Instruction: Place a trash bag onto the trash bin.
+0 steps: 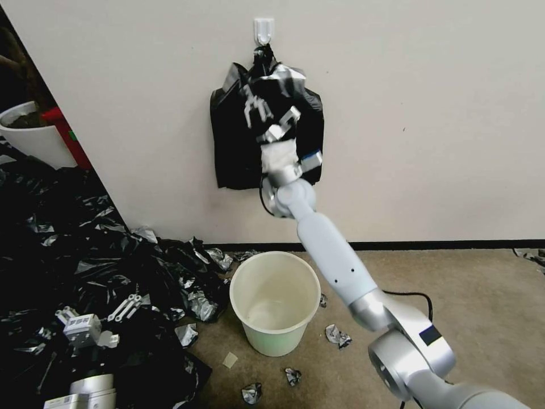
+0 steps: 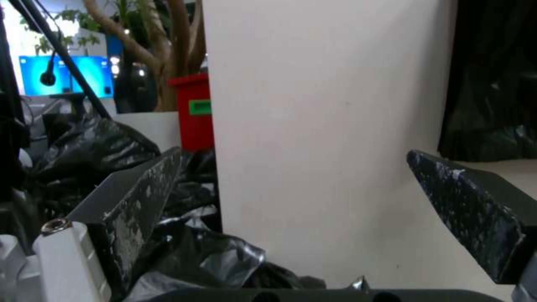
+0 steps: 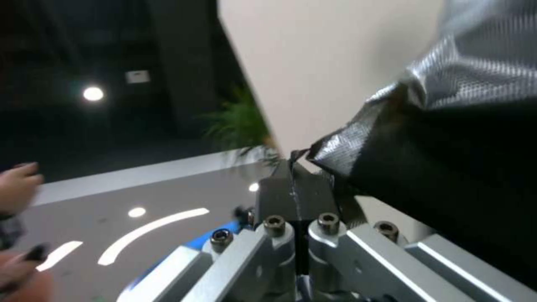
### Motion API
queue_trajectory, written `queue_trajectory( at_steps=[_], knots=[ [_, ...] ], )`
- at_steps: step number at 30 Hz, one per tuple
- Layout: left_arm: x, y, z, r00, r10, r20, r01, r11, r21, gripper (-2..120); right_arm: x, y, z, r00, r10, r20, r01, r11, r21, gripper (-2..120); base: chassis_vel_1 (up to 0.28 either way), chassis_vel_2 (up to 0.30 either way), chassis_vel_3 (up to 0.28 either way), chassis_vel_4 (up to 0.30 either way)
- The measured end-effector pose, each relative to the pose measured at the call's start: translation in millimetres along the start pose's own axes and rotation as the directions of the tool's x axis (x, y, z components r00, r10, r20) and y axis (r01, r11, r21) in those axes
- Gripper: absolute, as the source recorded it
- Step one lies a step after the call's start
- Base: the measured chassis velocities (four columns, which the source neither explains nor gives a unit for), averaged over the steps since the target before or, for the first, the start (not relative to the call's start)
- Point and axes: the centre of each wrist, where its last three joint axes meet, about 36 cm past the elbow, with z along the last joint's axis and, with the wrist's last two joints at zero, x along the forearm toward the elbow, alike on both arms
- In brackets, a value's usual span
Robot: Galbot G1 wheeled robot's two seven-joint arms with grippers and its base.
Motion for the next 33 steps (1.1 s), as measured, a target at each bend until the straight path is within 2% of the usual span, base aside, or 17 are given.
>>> queue_trajectory(
  at_steps=[6, 11, 21, 29, 33],
  knots=[
    [-1.0, 0.5, 2.4, 1.000, 0.000, 0.000, 0.000, 1.000, 0.000, 100, 42.2, 7.8, 16.7, 0.989, -0.143, -0.033, 0.140, 0.987, -0.079, 0, 0.000, 0.000, 0.000, 0.000],
    [-2.1, 0.8, 2.5, 1.000, 0.000, 0.003, 0.000, 1.000, 0.000, 100, 77.9, 15.0, 19.0, 0.973, -0.217, -0.078, 0.208, 0.971, -0.114, 0, 0.000, 0.000, 0.000, 0.000],
    [-5.2, 4.5, 1.6, 1.000, 0.003, 0.010, -0.003, 1.000, -0.008, 100, 142.5, 29.4, 18.3, 0.953, -0.250, -0.172, 0.226, 0.963, -0.146, 0, 0.000, 0.000, 0.000, 0.000],
    [-12.0, 3.7, -3.7, 0.999, 0.006, 0.035, -0.006, 1.000, 0.014, 100, 171.3, 38.8, 17.6, 0.940, -0.255, -0.229, 0.226, 0.963, -0.144, 0, 0.000, 0.000, 0.000, 0.000],
    [-20.8, 0.7, -11.7, 0.996, 0.041, 0.082, -0.045, 0.998, 0.046, 100, 173.3, 39.5, 14.6, 0.941, -0.234, -0.245, 0.216, 0.971, -0.099, 0, 0.000, 0.000, 0.000, 0.000]
  ],
)
